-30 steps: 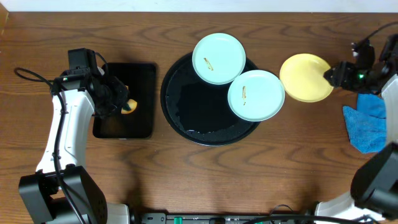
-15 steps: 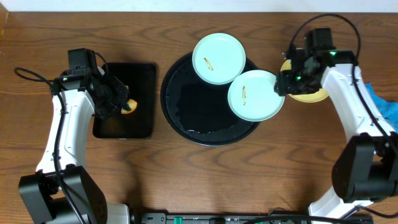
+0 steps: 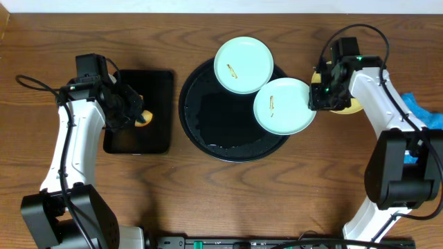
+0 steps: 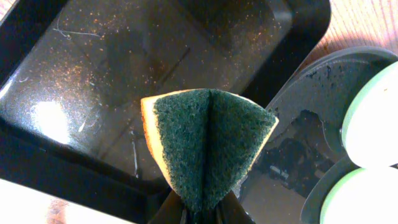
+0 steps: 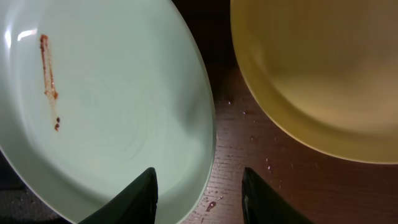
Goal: Clean dirty plates on tray and stack at the side
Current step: 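Release the yellow plate and move the right gripper to a green plate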
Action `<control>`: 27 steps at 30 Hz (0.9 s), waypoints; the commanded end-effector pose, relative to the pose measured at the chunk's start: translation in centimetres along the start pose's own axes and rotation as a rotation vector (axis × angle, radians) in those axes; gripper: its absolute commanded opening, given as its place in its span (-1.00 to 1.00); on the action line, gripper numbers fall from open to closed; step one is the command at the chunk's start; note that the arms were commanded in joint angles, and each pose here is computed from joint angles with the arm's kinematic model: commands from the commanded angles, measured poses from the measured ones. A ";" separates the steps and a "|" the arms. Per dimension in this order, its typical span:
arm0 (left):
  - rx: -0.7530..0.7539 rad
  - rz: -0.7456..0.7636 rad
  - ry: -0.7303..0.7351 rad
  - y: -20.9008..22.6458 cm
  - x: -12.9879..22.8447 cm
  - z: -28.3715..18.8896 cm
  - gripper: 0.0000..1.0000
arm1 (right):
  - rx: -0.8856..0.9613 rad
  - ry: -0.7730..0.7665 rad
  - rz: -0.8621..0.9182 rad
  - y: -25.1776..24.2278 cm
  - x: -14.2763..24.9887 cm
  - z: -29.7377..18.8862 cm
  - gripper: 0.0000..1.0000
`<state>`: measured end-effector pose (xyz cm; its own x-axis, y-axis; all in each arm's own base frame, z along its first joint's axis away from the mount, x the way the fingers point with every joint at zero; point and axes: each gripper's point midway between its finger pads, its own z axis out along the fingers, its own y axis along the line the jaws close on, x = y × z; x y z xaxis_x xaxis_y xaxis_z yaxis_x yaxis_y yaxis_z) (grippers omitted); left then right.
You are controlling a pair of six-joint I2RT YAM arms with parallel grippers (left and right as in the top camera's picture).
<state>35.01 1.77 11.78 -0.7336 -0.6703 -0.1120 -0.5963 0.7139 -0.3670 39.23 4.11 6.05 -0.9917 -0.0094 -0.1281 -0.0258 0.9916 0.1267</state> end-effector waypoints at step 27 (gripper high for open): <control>0.000 0.026 -0.012 0.0 -0.1 -0.3 -0.84 | -0.100 0.013 0.085 -1.2 0.0 2.2 -0.59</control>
<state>35.01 1.77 11.78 -0.7336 -0.6703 -0.1120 -0.5963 0.7139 -0.3670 40.04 2.86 4.31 -0.9908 0.0629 -0.1194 0.0362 0.9763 0.2135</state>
